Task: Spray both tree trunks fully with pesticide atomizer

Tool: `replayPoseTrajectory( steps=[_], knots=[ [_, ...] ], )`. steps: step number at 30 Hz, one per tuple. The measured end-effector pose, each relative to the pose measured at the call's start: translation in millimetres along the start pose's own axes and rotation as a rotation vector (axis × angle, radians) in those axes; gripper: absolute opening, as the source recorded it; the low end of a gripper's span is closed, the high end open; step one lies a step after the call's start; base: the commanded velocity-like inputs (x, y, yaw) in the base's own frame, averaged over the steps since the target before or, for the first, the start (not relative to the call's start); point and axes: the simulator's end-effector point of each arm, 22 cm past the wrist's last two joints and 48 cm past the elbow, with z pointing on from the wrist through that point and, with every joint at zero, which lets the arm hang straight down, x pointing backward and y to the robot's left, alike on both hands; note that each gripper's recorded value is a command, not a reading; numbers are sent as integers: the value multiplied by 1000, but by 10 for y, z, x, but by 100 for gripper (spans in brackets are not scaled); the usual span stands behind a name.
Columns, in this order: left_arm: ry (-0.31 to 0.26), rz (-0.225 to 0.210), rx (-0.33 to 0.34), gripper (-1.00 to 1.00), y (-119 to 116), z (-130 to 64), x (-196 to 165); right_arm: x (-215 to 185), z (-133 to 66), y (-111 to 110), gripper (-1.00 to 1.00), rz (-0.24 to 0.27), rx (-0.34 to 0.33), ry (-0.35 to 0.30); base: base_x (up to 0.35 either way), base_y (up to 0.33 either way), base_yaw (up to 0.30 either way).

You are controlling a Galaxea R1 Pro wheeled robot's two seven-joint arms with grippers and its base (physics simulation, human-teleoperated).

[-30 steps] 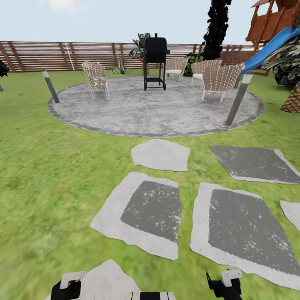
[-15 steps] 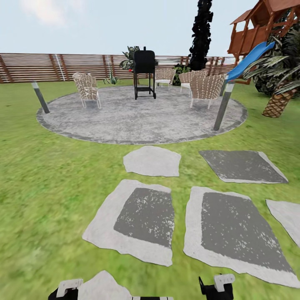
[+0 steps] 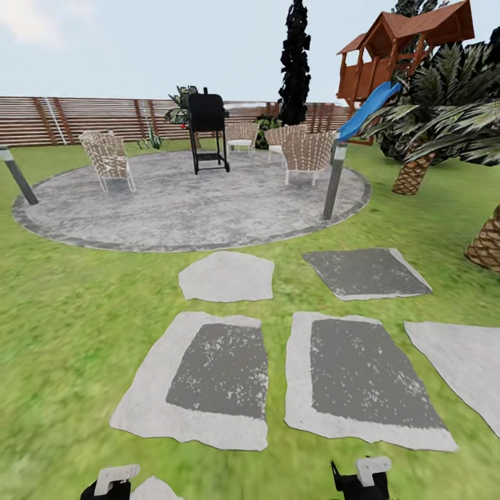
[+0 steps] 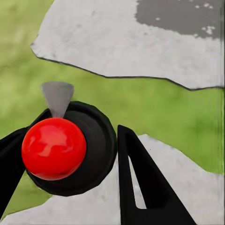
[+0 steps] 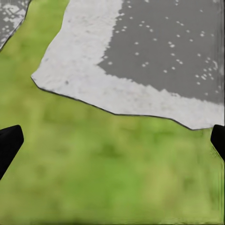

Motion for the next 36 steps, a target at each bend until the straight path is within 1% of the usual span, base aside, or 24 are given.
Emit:
replayPoseTrajectory(
  steps=[10,24,31,36],
  knots=[
    [-8,-2,0,-100,15,-136,-228,-243,-107,-36,100,0,1,-8,0,0,-267],
    [-21,-6,6,-100,-20,-143,-292,-302,-111,-45,100,0,3,-20,0,-4,-267],
    [-24,3,14,-100,-66,-147,-303,-318,-112,-47,100,1,3,-23,-9,-214,-284],
    [-24,4,15,-100,-67,-147,-306,-320,-112,-42,100,1,3,-24,-171,-232,-299]
  ],
)
